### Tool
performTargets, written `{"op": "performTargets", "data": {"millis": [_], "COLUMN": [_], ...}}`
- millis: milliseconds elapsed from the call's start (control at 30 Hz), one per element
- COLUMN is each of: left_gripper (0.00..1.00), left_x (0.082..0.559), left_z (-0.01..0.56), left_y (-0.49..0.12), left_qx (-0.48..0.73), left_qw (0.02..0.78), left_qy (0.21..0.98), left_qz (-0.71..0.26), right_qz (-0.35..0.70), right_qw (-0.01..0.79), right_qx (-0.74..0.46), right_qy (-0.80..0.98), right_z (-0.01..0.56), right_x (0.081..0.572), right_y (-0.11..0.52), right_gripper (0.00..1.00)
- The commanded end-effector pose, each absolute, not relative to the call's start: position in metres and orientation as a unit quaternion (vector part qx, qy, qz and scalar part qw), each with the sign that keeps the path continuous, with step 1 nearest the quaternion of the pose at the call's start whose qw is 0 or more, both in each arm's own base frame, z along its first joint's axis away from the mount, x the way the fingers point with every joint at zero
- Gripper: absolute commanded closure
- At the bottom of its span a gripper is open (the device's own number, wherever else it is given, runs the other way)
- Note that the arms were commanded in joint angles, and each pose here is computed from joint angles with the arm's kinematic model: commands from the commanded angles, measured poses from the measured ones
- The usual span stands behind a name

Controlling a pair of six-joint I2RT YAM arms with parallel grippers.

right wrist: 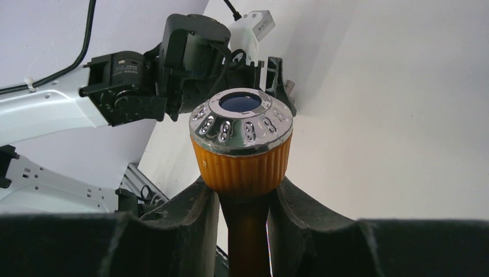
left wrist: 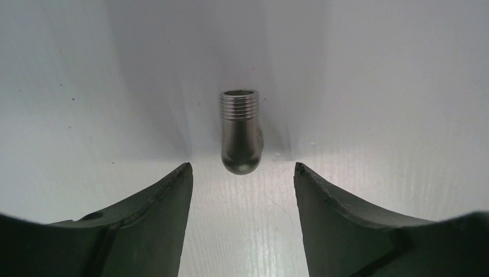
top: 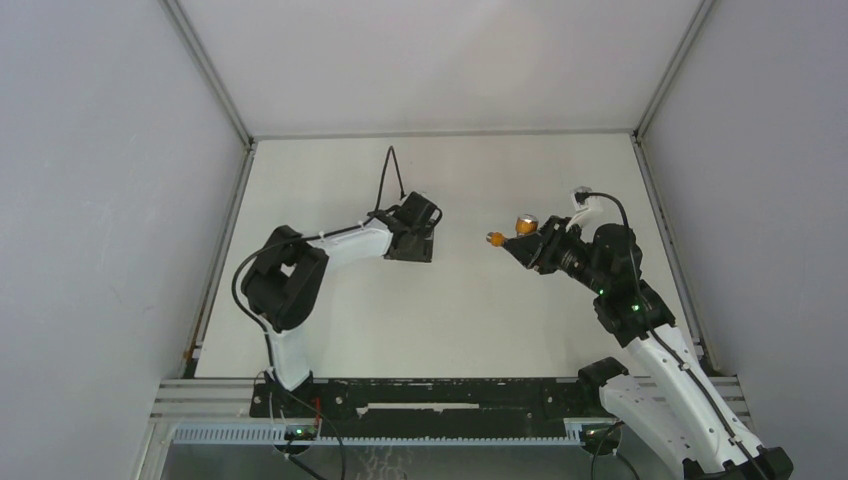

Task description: Install the water faucets

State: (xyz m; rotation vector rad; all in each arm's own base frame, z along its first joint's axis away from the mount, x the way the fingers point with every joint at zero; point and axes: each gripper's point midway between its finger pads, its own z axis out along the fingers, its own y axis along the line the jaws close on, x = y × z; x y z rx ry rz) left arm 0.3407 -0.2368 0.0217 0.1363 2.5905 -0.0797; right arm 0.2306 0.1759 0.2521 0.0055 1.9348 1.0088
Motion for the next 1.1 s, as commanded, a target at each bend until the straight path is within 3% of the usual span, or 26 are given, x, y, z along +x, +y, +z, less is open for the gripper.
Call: {"op": "performTargets", "data": {"millis": [0, 633, 1067], "left_gripper": [0.32, 0.55, 0.58], "left_x": [0.344, 0.353, 0.364], "left_z": [0.042, 0.033, 0.032], "left_y": [-0.250, -0.241, -0.245], "left_qx": [0.036, 0.036, 0.037], "left_qw": [0.248, 0.207, 0.205], "left_qy": [0.967, 0.977, 0.977], "left_qz": [-0.053, -0.035, -0.052], "right_qz": [0.419, 0.418, 0.418], "right_qw": [0.498, 0.496, 0.496], "right_qx": [-0.012, -0.010, -0.010], "right_qy": [0.759, 0.761, 0.761], "right_z": [0.285, 0.284, 0.284], "right_x": [0.233, 0.230, 0.231], "right_y": [0.176, 0.174, 0.175], "right_gripper": [1.00, 1.00, 1.00]}}
